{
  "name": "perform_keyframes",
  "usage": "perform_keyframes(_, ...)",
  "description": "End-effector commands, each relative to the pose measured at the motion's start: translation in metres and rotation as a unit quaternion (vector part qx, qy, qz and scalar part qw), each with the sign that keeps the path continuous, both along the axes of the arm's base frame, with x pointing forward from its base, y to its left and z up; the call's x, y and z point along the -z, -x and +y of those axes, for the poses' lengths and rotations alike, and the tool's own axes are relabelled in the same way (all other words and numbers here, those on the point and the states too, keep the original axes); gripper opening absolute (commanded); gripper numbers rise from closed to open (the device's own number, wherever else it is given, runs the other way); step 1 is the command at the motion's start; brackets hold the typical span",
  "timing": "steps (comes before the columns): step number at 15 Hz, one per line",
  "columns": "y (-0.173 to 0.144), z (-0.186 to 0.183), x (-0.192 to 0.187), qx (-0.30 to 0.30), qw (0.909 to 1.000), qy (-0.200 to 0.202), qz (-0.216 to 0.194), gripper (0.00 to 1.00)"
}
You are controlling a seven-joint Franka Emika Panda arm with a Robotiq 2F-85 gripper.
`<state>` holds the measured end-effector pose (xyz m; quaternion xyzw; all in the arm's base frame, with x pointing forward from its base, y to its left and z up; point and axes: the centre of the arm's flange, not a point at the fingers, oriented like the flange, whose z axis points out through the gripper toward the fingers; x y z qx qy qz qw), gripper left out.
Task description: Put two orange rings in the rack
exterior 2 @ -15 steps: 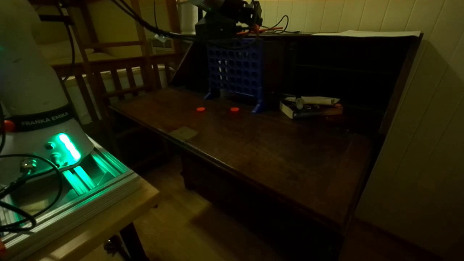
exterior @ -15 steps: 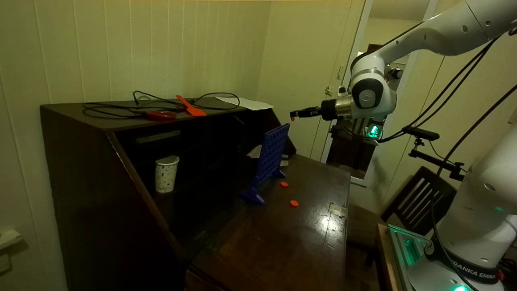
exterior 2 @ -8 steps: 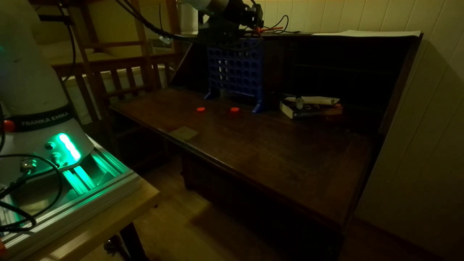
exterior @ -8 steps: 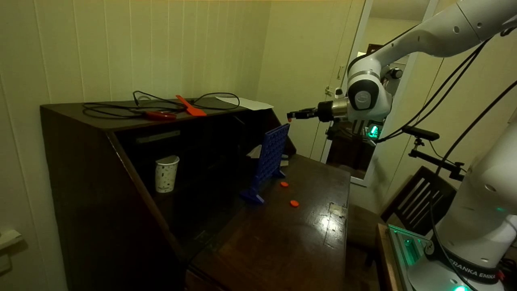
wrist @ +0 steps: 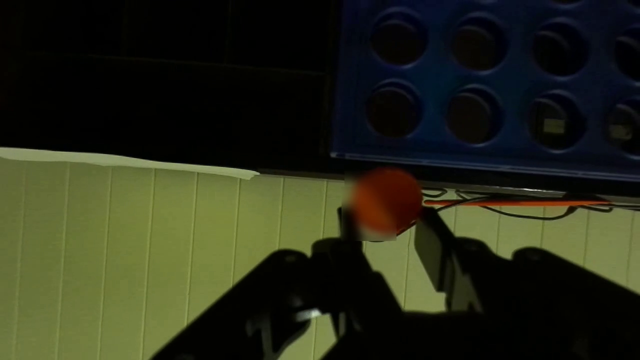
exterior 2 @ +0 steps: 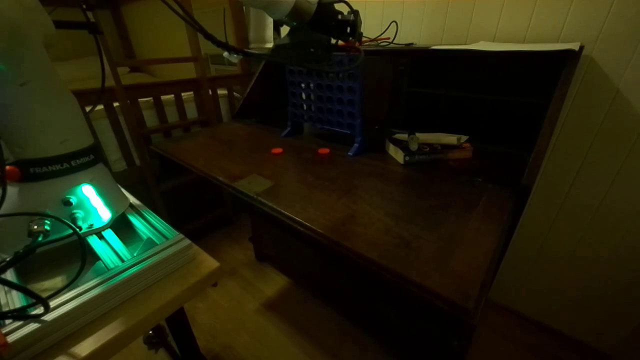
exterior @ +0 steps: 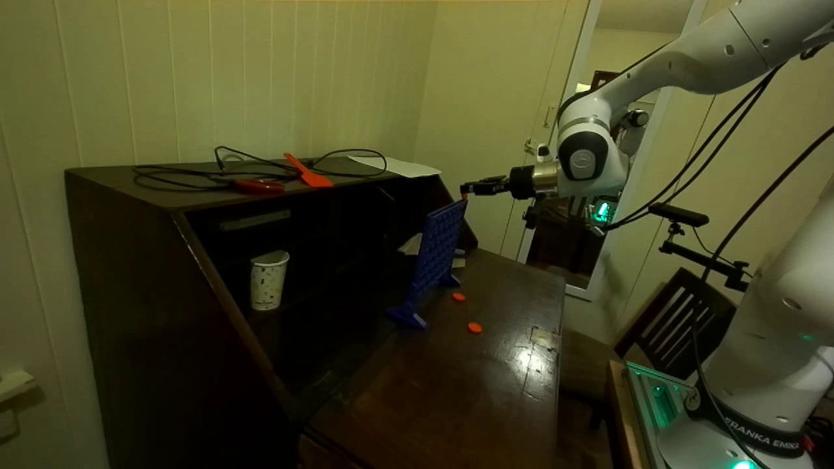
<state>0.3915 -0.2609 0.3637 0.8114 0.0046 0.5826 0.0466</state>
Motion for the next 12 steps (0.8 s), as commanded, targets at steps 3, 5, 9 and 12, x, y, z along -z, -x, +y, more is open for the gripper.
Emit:
perform_keyframes(3,-0.0070,0.0000,0.0070,0.003,0.9998,0.011,-0.013,0.09)
perform_keyframes(5,-0.0077,0.0000,0.0085,0.004,0.9998,0.015,-0.014,0.09)
perform_keyframes(9,-0.0087,0.0003,0.0107,0.001,0.9997,0.019,-0.018,0.09)
perform_keyframes(12,-0.0096,-0.0001,0.0131,-0.003,0.9995,0.024,-0.021,0.09)
